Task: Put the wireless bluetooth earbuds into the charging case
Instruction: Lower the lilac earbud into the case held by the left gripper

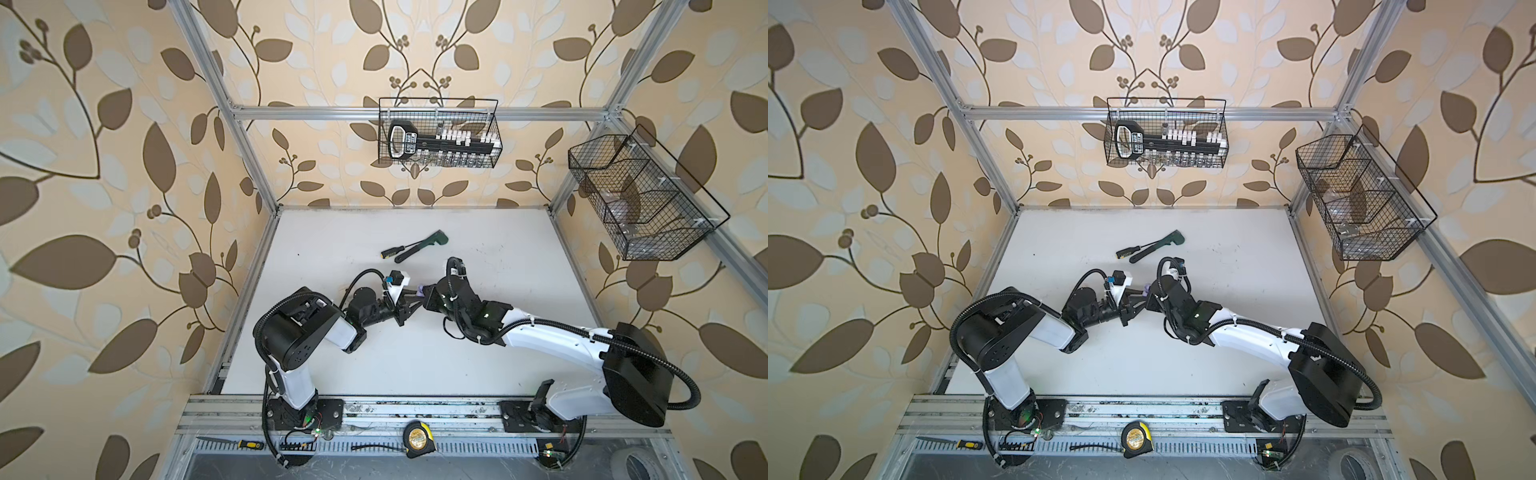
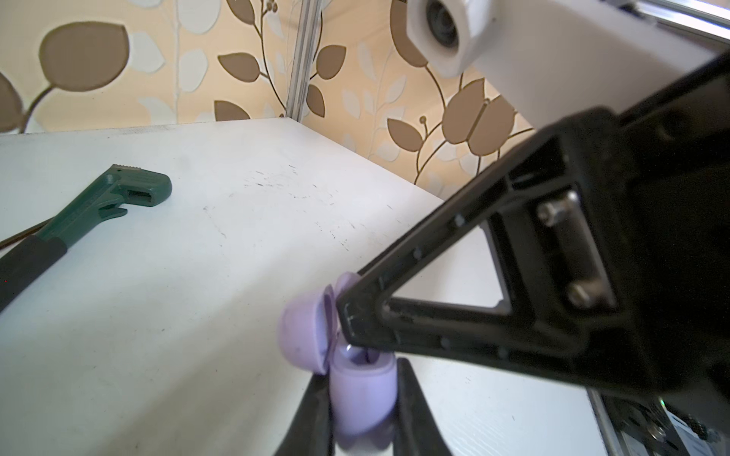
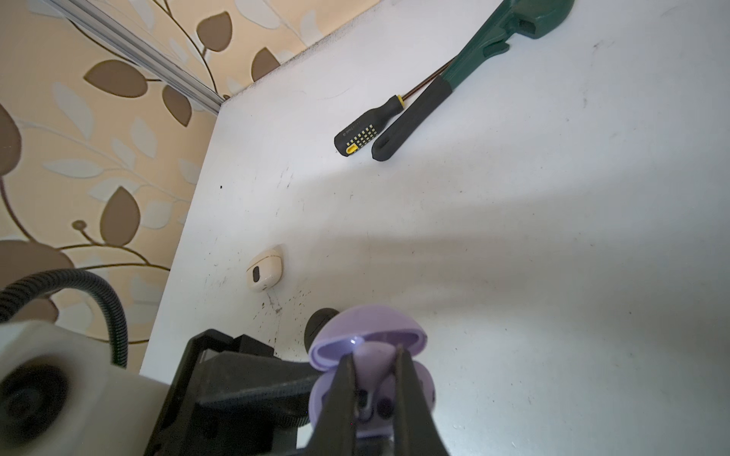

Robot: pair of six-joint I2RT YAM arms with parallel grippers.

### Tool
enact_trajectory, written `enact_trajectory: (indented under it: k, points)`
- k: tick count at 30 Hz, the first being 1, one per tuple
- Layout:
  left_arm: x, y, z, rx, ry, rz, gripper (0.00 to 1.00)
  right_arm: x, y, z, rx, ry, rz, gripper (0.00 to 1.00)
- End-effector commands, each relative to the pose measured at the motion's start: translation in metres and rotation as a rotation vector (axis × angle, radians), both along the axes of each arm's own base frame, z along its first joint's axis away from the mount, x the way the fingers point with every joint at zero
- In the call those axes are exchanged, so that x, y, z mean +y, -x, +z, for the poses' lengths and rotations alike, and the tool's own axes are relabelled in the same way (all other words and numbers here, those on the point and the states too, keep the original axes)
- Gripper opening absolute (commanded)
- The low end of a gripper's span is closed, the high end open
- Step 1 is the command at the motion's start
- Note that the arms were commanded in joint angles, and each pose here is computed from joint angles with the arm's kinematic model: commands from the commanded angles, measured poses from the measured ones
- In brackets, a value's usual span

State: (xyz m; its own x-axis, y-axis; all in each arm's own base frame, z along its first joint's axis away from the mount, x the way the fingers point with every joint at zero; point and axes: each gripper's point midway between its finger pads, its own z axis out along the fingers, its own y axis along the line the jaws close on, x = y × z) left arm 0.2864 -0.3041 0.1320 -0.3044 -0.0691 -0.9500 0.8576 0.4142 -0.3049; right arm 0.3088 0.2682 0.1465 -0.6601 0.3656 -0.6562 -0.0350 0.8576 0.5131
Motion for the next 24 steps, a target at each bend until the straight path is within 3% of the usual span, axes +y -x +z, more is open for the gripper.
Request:
enact_trajectory:
  k: [1,13,24]
  points:
    - [-0.002,0.001,0.042,-0.118,0.087,-0.006,0.00,-0.010,0.003,-0.009,0.013,0.019,-0.038,0.04]
    - [-0.005,0.004,0.038,-0.128,0.073,-0.030,0.00,-0.026,-0.001,0.012,-0.029,0.005,-0.075,0.04]
    - [-0.003,0.004,0.045,-0.122,0.092,-0.019,0.00,-0.024,0.001,0.004,-0.011,-0.012,-0.062,0.04]
